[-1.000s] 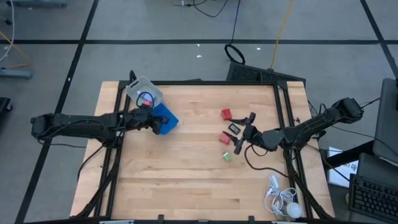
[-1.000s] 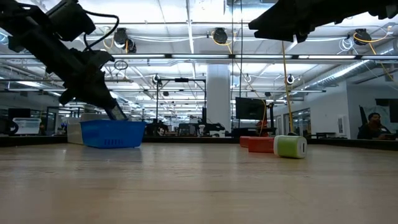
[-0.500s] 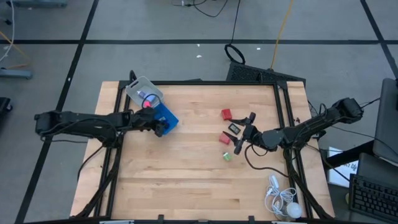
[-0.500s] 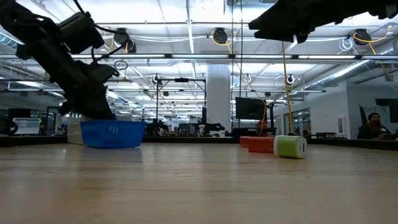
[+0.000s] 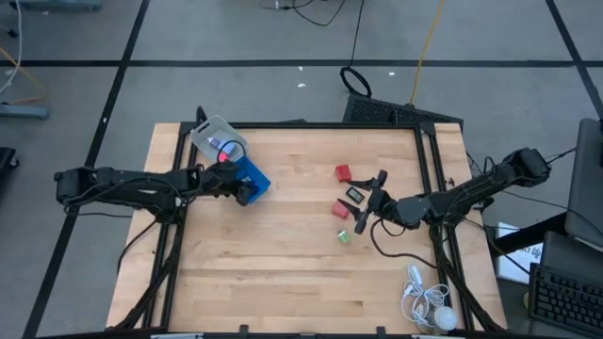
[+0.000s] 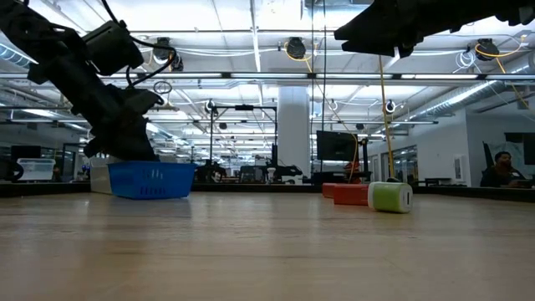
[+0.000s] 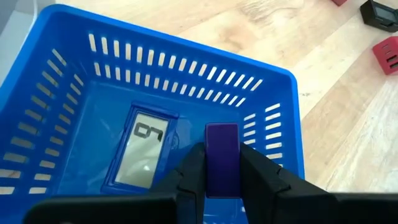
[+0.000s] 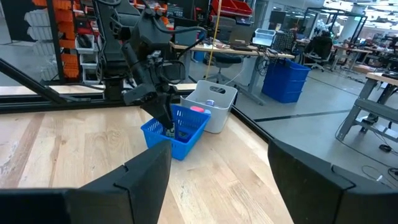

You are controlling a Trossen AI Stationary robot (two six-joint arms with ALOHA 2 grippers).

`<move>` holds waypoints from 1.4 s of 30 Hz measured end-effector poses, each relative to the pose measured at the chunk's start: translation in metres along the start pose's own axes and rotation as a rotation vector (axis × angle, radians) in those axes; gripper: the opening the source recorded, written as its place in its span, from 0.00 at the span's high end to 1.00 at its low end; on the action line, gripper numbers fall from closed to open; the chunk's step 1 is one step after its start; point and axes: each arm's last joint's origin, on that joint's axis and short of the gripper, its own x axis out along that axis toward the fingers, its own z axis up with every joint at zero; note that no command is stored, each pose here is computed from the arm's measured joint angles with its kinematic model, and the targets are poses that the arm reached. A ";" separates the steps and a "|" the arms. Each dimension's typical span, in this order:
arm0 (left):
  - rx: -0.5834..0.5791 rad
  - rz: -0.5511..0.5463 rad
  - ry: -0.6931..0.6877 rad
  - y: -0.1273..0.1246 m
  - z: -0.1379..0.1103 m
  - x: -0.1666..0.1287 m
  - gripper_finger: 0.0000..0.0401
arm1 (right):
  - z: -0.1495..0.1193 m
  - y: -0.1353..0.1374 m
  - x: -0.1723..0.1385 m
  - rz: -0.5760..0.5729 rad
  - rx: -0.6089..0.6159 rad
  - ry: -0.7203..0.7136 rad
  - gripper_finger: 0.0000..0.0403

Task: Pick & Place Office items
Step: Put the dark blue digital timer into the blue bin, then put the green charger adapter into the gray bin

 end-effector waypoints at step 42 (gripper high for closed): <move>0.024 -0.149 -0.414 -0.011 0.030 -0.046 0.40 | -0.002 0.000 0.000 0.001 -0.010 0.017 0.36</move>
